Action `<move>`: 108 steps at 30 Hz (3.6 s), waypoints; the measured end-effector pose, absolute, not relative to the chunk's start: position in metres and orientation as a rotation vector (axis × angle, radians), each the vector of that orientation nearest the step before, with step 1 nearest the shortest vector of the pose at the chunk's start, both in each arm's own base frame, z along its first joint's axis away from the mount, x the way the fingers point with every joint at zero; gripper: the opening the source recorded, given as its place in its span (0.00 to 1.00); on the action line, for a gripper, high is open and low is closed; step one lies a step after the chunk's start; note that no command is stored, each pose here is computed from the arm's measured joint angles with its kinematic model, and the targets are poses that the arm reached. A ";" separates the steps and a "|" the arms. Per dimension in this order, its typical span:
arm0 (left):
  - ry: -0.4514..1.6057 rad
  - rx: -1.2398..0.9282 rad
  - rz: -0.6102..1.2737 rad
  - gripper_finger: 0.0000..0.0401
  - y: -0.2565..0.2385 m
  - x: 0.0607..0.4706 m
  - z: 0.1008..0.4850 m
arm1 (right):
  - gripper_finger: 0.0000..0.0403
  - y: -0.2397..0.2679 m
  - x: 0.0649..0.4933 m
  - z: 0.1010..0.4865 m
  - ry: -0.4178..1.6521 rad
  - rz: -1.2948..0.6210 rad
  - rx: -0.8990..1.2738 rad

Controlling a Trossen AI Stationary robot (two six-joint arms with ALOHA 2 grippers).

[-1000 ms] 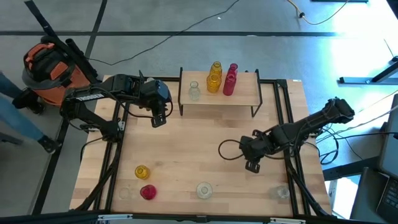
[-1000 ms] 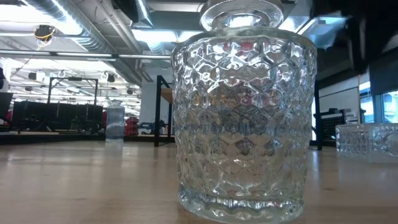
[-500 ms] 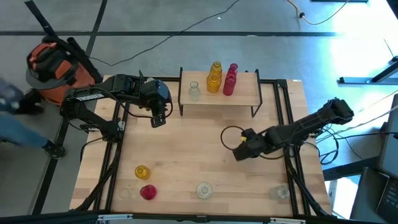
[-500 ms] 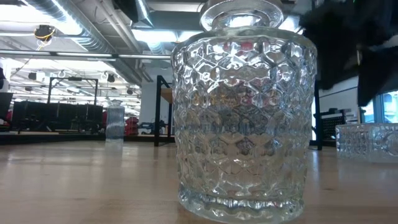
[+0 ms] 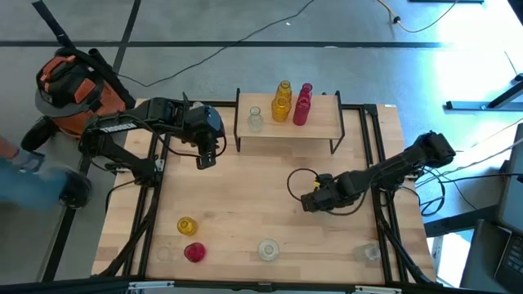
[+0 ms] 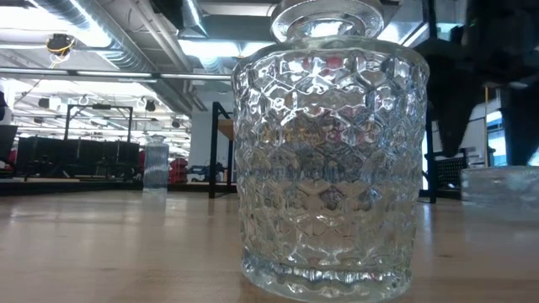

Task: Sort vases onto shelf
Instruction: Put the transparent vase on the shelf aligned with the other transparent vase

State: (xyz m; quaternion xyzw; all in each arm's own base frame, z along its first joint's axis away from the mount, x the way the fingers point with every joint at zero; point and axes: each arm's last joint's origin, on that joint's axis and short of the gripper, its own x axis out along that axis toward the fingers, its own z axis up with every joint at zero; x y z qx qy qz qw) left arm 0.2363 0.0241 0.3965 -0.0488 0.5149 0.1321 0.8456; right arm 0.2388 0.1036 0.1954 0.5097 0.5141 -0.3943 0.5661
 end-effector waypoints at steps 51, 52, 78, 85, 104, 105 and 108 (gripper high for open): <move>1.100 -0.001 0.142 0.17 0.015 0.237 0.396 | 0.53 0.167 0.227 0.148 1.218 -1.125 1.330; 1.105 0.000 0.138 0.17 0.014 0.237 0.396 | 0.51 0.166 0.227 0.150 1.211 -1.116 1.330; 1.078 0.028 0.101 0.17 0.004 0.239 0.397 | 0.51 0.105 0.258 0.202 1.894 0.060 1.415; 1.062 0.008 0.103 0.17 0.000 0.241 0.398 | 0.51 0.097 0.269 0.155 2.079 0.233 1.460; 1.022 -0.002 0.068 0.17 -0.016 0.243 0.400 | 0.89 0.095 0.285 0.098 2.088 0.185 1.369; 1.019 -0.002 0.068 0.17 -0.016 0.244 0.400 | 0.92 0.095 0.286 0.099 2.086 0.167 1.366; 1.009 -0.002 0.066 0.17 -0.016 0.244 0.400 | 0.97 0.092 0.293 0.104 2.053 0.143 1.347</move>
